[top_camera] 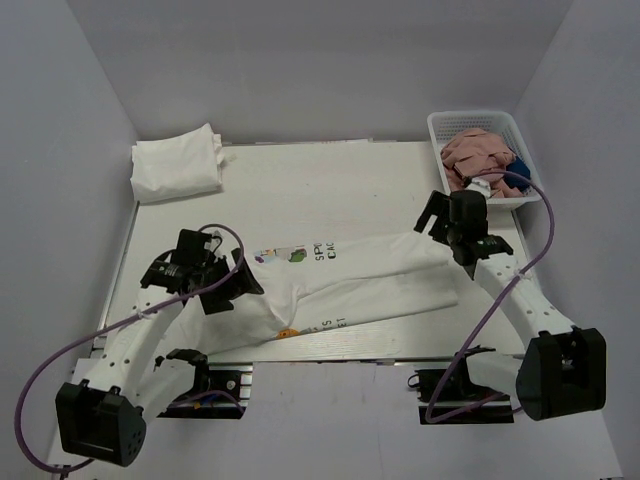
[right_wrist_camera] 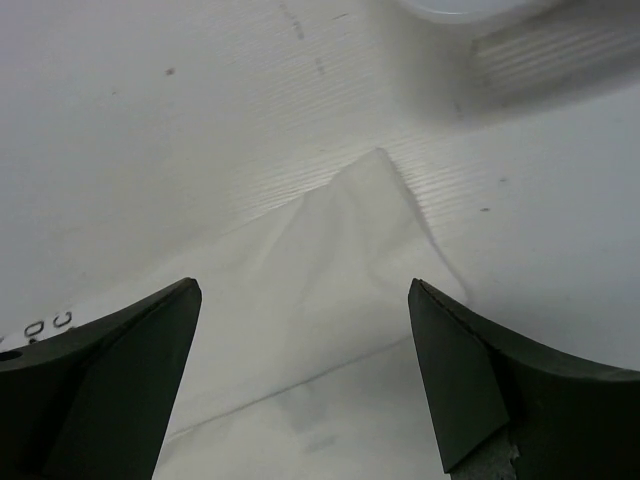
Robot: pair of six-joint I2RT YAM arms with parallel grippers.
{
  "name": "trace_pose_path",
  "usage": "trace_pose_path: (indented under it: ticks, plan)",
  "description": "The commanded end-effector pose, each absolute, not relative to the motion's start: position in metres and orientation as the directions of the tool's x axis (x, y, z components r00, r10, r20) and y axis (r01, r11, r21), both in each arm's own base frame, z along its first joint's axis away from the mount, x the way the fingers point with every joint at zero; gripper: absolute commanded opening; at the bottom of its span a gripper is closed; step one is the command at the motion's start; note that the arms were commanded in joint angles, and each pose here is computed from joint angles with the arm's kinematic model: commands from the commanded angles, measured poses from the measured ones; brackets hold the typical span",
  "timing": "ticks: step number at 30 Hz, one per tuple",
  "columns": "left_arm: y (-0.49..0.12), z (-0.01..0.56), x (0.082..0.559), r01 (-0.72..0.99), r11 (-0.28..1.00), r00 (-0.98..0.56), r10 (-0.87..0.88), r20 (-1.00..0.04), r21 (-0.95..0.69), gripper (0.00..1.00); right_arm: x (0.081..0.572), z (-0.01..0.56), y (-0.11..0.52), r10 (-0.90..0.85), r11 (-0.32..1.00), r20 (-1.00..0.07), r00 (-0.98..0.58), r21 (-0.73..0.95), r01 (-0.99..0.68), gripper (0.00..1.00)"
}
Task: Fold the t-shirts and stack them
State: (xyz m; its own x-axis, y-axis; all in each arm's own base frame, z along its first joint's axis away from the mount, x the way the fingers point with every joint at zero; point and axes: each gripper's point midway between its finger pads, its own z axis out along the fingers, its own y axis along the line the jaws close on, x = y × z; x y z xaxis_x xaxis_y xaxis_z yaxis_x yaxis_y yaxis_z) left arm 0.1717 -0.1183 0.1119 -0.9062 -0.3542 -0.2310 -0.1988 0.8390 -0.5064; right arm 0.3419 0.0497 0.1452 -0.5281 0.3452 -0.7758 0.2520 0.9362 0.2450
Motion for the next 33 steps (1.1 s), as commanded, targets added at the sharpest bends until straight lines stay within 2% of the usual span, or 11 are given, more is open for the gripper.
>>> trace_pose_path:
  ticks: [1, 5, 10, 17, 22, 27, 28, 29, 30, 31, 33]
  plan:
    - [-0.099, 0.123, 0.209, -0.24, 0.87, -0.836, -0.411, -0.365, -0.431, 1.0, 0.347, 0.148, 0.095, 0.239, 0.952, -0.781, -0.577, 0.306, -0.019, 0.9]
    - [-0.1, 0.122, 0.235, -0.258, 0.858, -0.798, -0.448, -0.403, -0.443, 1.0, 0.344, 0.135, 0.131, 0.167, 0.923, -0.747, -0.644, 0.347, -0.164, 0.9]
    - [-0.1, 0.087, 0.252, -0.334, 0.85, -0.803, -0.483, -0.35, -0.407, 1.0, 0.349, 0.114, 0.149, 0.106, 0.922, -0.731, -0.674, 0.325, -0.208, 0.9]
    - [-0.103, 0.032, 0.286, -0.402, 0.852, -0.817, -0.499, -0.288, -0.337, 1.0, 0.345, 0.056, 0.163, 0.171, 0.913, -0.562, -0.809, 0.398, -0.084, 0.9]
    - [-0.117, -0.004, 0.326, -0.38, 0.872, -0.864, -0.454, -0.219, -0.309, 1.0, 0.302, 0.028, 0.148, 0.166, 0.939, -0.47, -0.867, 0.344, -0.006, 0.9]
    - [-0.188, -0.002, 0.454, -0.16, 0.899, -0.901, -0.302, -0.311, -0.408, 1.0, 0.206, 0.012, 0.187, -0.113, 0.916, -0.372, -0.921, 0.319, -0.241, 0.9]
    - [-0.216, 0.04, 0.514, -0.066, 0.881, -0.862, -0.287, -0.418, -0.469, 1.0, 0.192, 0.014, 0.189, -0.155, 0.904, -0.36, -0.92, 0.324, -0.279, 0.9]
    - [-0.239, -0.028, 0.504, -0.062, 0.885, -0.936, -0.211, -0.28, -0.461, 1.0, 0.163, 0.015, 0.209, -0.268, 0.844, -0.337, -0.903, 0.369, -0.388, 0.9]
    - [-0.259, -0.035, 0.52, -0.018, 0.868, -0.942, -0.18, -0.283, -0.495, 1.0, 0.153, 0.016, 0.215, -0.306, 0.821, -0.334, -0.892, 0.382, -0.425, 0.9]
    - [-0.29, 0.015, 0.572, 0.099, 0.822, -0.885, -0.185, -0.427, -0.56, 1.0, 0.144, 0.02, 0.222, -0.384, 0.768, -0.359, -0.851, 0.387, -0.51, 0.9]
    - [-0.324, -0.013, 0.592, 0.154, 0.748, -0.869, -0.208, -0.449, -0.645, 1.0, 0.11, 0.026, 0.239, -0.53, 0.658, -0.36, -0.768, 0.398, -0.64, 0.9]
